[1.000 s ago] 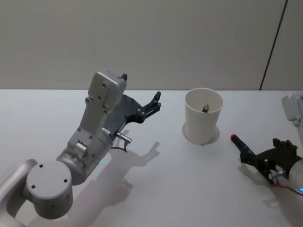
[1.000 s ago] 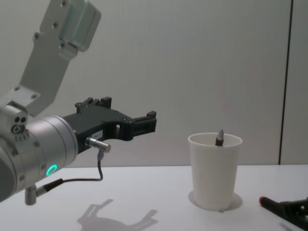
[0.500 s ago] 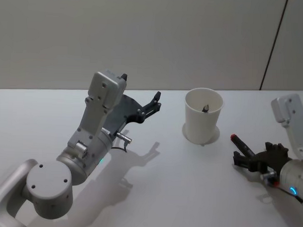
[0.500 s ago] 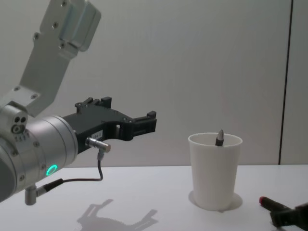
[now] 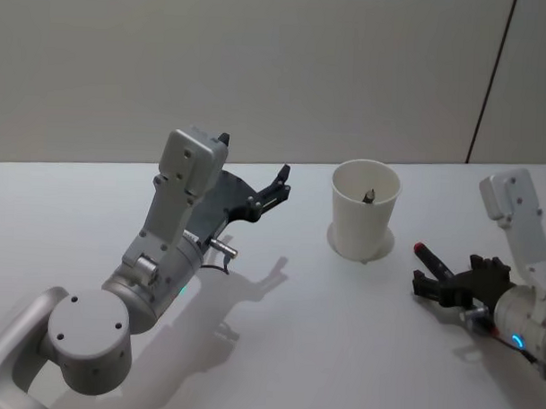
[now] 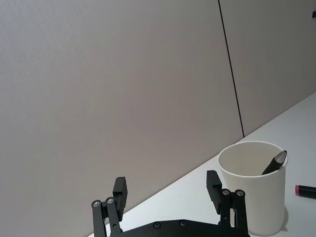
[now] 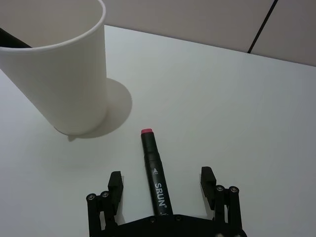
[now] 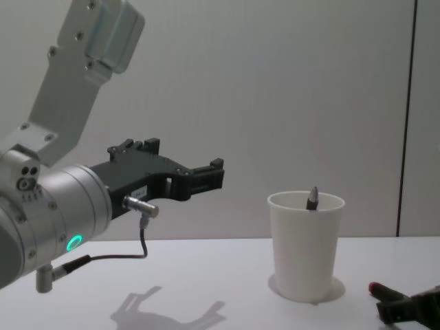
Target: Place the pen into the pen holder.
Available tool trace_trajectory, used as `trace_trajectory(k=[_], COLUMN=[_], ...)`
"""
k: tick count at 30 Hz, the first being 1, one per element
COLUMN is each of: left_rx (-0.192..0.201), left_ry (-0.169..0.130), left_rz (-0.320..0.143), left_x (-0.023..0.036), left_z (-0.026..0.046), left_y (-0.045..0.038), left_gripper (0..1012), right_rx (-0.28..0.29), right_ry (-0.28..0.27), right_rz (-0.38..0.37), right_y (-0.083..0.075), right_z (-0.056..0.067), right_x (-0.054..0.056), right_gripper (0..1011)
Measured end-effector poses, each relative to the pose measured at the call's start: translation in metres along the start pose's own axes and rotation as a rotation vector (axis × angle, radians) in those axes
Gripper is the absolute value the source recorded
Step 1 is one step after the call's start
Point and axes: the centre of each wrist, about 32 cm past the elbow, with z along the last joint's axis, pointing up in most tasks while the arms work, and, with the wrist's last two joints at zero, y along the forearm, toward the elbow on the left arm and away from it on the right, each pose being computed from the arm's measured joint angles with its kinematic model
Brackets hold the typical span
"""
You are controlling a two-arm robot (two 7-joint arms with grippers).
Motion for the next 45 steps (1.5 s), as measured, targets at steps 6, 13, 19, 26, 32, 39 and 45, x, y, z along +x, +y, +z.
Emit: trace_trajectory(k=[6,13,19,26,32,39,45], left_rx=[0.0,0.0,0.0,0.0,0.0,0.0,0.0], left_ry=[0.0,0.0,0.0,0.0,0.0,0.0,0.0], left_rz=[0.0,0.0,0.0,0.0,0.0,0.0,0.0], left_x=[0.0,0.0,0.0,0.0,0.0,0.0,0.0], left_z=[0.0,0.0,0.0,0.0,0.0,0.0,0.0], left_y=[0.0,0.0,0.0,0.0,0.0,0.0,0.0], left_gripper=[1001,1001,1001,1001,1001,1001,1001], right_rx=[-0.003,-0.005,-0.007,-0.009,-0.011,-0.01,-0.009], right_ry=[0.009,0.017,0.022,0.025,0.027,0.03,0.047], right_rz=[-0.002,-0.003,0.001,0.002,0.002,0.002,0.0], right_y=[0.0014,0.0021,0.0025,0.0028,0.003,0.0031,0.0029], right_z=[-0.0014,-0.0027,-0.0036,-0.0044,-0.005,-0.0054,-0.0059], right_x=[-0.0016,-0.0025,-0.0033,-0.0037,-0.0038,-0.0035,-0.003], right_gripper=[1001,1001,908,848,817,777,734])
